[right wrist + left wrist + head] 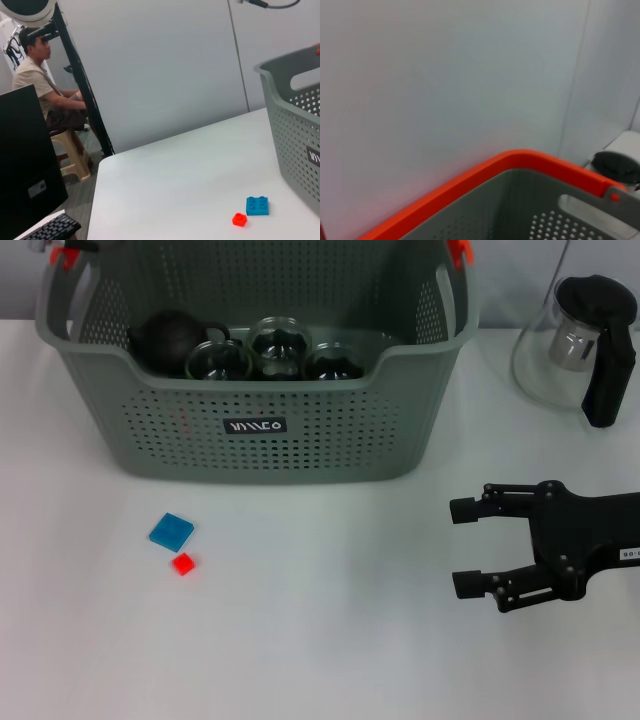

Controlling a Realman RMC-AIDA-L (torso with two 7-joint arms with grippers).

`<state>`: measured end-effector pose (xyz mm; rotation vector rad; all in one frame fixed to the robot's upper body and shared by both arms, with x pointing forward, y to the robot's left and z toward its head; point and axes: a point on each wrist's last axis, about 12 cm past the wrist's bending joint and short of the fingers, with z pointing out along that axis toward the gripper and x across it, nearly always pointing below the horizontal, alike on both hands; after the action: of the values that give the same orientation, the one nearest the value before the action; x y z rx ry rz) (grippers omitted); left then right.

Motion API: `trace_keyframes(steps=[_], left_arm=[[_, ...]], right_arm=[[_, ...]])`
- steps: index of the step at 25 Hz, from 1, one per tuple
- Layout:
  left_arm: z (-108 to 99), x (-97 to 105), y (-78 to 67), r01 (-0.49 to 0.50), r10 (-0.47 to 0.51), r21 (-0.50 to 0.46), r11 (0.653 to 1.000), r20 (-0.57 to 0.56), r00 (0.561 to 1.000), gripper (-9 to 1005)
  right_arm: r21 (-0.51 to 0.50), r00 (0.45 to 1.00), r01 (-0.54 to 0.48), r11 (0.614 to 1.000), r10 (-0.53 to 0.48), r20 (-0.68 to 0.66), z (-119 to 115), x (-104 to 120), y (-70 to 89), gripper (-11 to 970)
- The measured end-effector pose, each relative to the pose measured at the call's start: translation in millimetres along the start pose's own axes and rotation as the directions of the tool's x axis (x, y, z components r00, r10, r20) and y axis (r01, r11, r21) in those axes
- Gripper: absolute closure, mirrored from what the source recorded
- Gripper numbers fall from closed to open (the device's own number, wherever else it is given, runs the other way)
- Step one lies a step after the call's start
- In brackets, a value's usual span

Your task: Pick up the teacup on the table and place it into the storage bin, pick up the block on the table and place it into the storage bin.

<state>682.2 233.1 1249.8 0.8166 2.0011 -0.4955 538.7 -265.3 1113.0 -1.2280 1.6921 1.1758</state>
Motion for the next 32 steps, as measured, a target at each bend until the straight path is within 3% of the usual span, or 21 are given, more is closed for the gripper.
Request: trace_keyframes(steps=[8, 14, 17, 21, 23, 28, 32], left_arm=[[6, 2, 1.7, 0.020, -0.022, -0.064, 0.998, -0.027, 0.999, 513], [-7, -5, -1.6, -0.015, 0.013, -0.062, 0.998, -0.029, 1.000, 335], [-28, -9, -21.7, -0.023, 0.025, 0.047, 0.999, -0.053, 0.998, 233], [-51, -1, -60.0, -0.048, 0.074, 0.195, 0.980, -0.128, 0.989, 63], [-61, 11, -74.4, -0.058, 0.099, 0.223, 0.973, -0.177, 0.979, 57], [-66, 44, -89.2, -0.002, 0.095, 0.268, 0.964, -0.334, 0.938, 45], [-56, 75, -93.6, 0.071, 0.049, 0.233, 0.970, -0.471, 0.881, 45]], right_arm=[[0.000, 1.000, -0.005, 1.000, 0.005, 0.001, 0, 1, 0.8, 15], [0.002, 1.000, -0.007, 1.000, 0.007, 0.001, 0, 2, 0.7, 15], [0.003, 1.000, -0.008, 1.000, 0.008, 0.002, 0, 2, 0.7, 15], [0.014, 1.000, -0.009, 1.000, 0.009, 0.005, 0, 2, -0.4, 15], [0.023, 1.000, -0.009, 1.000, 0.009, 0.004, 0, 2, -1.3, 15], [0.035, 1.000, -0.008, 0.999, 0.008, 0.006, 0, 2, -2.9, 15], [0.044, 1.000, -0.005, 0.999, 0.005, 0.009, 1, 1, -4.5, 15]])
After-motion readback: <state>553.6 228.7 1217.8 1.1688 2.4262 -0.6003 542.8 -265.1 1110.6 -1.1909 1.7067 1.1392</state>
